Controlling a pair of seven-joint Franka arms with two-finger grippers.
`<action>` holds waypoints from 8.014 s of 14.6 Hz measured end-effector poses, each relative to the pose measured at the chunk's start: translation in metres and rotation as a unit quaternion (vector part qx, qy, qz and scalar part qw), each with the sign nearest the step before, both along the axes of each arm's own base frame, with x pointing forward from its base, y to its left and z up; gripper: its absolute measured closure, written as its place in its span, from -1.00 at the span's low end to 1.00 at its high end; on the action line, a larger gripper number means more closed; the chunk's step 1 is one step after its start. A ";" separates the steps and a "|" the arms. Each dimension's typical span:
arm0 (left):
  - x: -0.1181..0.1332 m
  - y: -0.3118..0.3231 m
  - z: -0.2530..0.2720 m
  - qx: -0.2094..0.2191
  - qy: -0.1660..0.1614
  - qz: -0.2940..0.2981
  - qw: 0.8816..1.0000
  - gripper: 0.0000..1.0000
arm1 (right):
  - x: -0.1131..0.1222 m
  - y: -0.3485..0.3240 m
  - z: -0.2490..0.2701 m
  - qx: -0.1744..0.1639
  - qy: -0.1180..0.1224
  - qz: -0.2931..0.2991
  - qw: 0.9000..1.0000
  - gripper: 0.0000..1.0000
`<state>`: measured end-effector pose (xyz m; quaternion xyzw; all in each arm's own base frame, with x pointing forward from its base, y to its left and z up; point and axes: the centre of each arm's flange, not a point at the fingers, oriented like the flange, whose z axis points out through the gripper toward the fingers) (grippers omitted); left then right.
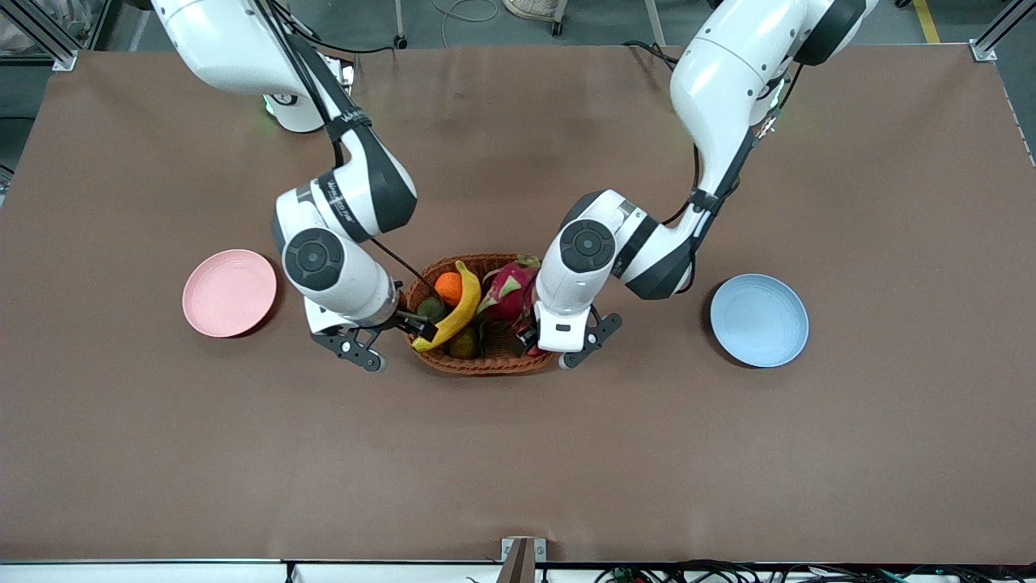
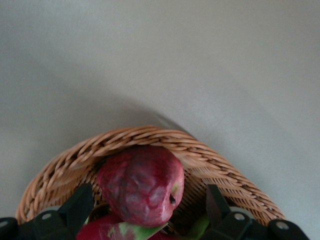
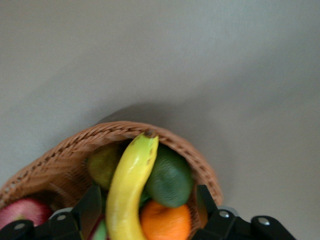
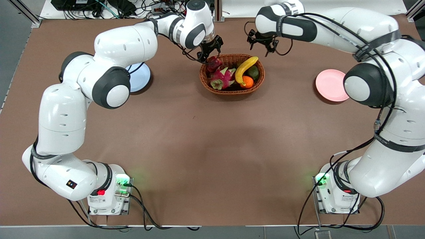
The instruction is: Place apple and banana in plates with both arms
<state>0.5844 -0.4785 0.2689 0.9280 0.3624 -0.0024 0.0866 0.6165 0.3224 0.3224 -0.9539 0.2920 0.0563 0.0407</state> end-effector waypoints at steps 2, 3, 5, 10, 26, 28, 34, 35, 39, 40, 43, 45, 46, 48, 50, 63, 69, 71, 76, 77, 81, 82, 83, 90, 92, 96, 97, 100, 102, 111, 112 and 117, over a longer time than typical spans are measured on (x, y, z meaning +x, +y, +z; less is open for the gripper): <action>-0.004 -0.004 -0.006 0.002 0.005 0.006 1.000 -1.00 | 0.004 0.004 -0.012 0.023 0.021 -0.042 0.999 -0.58; -0.005 -0.005 -0.008 0.002 0.007 0.008 1.000 -1.00 | 0.006 0.005 -0.017 0.030 0.028 -0.056 0.998 -0.58; -0.005 -0.004 -0.015 0.005 0.011 0.010 1.000 -1.00 | 0.008 0.007 -0.025 0.036 0.033 -0.073 0.996 -0.52; -0.006 -0.003 -0.022 0.008 0.014 0.010 1.000 -0.96 | -0.001 0.029 -0.034 0.036 0.032 -0.072 0.996 -0.52; -0.007 -0.002 -0.013 0.030 0.040 0.011 0.999 -0.30 | -0.018 0.049 -0.078 0.018 0.055 -0.056 0.997 -0.34; -0.004 0.003 0.018 0.033 0.038 0.012 0.999 -0.30 | -0.017 0.049 -0.078 0.018 0.055 -0.056 0.997 -0.19; 0.021 0.070 0.128 0.044 0.024 0.007 0.999 -0.30 | -0.016 0.050 -0.076 0.020 0.052 -0.056 0.997 0.22; 0.029 0.093 0.131 0.052 0.031 -0.002 0.998 -0.30 | -0.016 0.050 -0.075 0.021 0.051 -0.056 0.997 0.23; 0.059 0.213 0.098 0.088 0.067 -0.043 0.993 -0.30 | -0.001 0.046 -0.057 0.029 0.032 -0.059 0.997 0.23; 0.061 0.243 0.085 0.096 0.079 -0.053 0.991 -0.30 | 0.003 0.047 -0.050 0.032 0.026 -0.060 0.997 0.23; 0.062 0.320 0.056 0.099 0.114 -0.084 0.985 -0.29 | 0.009 0.040 -0.038 0.031 0.031 -0.062 0.997 0.23; 0.057 0.359 0.038 0.094 0.132 -0.102 0.982 -0.29 | 0.016 0.017 -0.025 0.026 0.045 -0.060 0.997 0.23; 0.053 0.375 0.029 0.091 0.140 -0.108 0.980 -0.29 | 0.021 -0.003 -0.014 0.025 0.056 -0.045 0.997 0.23; 0.044 0.396 0.009 0.087 0.158 -0.120 0.976 -0.29 | 0.032 -0.062 0.012 0.023 0.079 0.004 0.997 0.23; 0.035 0.411 -0.009 0.082 0.168 -0.126 0.974 -0.29 | 0.040 -0.128 0.036 0.004 0.086 0.072 0.994 0.23; 0.050 0.404 0.048 0.081 0.118 -0.134 0.981 -1.00 | -0.030 -0.395 -0.015 0.061 0.081 0.288 0.952 0.23; 0.051 0.400 0.226 0.095 0.036 -0.155 0.983 -1.00 | -0.072 -0.391 -0.082 0.046 0.060 0.313 0.947 0.23; 0.037 0.402 0.271 0.101 0.013 -0.202 0.974 -1.00 | -0.086 -0.390 -0.097 0.047 0.062 0.319 0.945 0.23; -0.019 0.405 0.355 0.116 0.002 -0.292 0.949 -1.00 | -0.090 -0.397 -0.096 0.046 0.059 0.316 0.946 0.23; -0.029 0.405 0.365 0.117 0.003 -0.302 0.946 -1.00 | -0.090 -0.398 -0.096 0.044 0.056 0.316 0.946 0.23; -0.061 0.407 0.381 0.104 0.002 -0.338 0.935 -1.00 | -0.094 -0.401 -0.102 0.046 0.060 0.312 0.947 0.06; -0.067 0.408 0.380 0.101 0.003 -0.342 0.934 -1.00 | -0.095 -0.402 -0.102 0.046 0.060 0.311 0.947 -0.11; -0.073 0.408 0.379 0.101 0.005 -0.344 0.933 -1.00 | -0.094 -0.403 -0.101 0.045 0.059 0.310 0.948 -0.29; -0.083 0.404 0.374 0.100 0.013 -0.353 0.930 -1.00 | -0.032 -0.404 0.097 0.035 0.043 0.248 0.967 -1.00; -0.083 0.404 0.374 0.100 0.014 -0.353 0.930 -1.00 | -0.023 -0.403 0.172 0.025 0.018 0.247 0.968 -1.00; -0.084 0.404 0.373 0.100 0.015 -0.354 0.930 -1.00 | -0.015 -0.402 0.262 0.002 -0.037 0.252 0.967 -1.00; -0.084 0.404 0.373 0.100 0.015 -0.353 0.930 -1.00 | -0.014 -0.401 0.278 -0.003 -0.051 0.256 0.965 -1.00; -0.084 0.404 0.373 0.100 0.016 -0.353 0.930 -1.00 | -0.015 -0.400 0.297 -0.009 -0.067 0.267 0.961 -1.00; -0.084 0.404 0.372 0.100 0.016 -0.353 0.930 -1.00 | -0.018 -0.392 0.298 -0.020 -0.062 0.275 0.959 -1.00; -0.082 0.405 0.370 0.099 0.019 -0.353 0.930 -1.00 | -0.054 -0.381 0.304 -0.043 -0.083 0.268 0.959 -1.00; -0.082 0.405 0.370 0.099 0.018 -0.353 0.930 -1.00 | -0.059 -0.381 0.303 -0.042 -0.082 0.268 0.959 -1.00; -0.080 0.407 0.376 0.100 0.011 -0.357 0.929 -1.00 | -0.074 -0.380 0.300 -0.041 -0.078 0.268 0.959 -1.00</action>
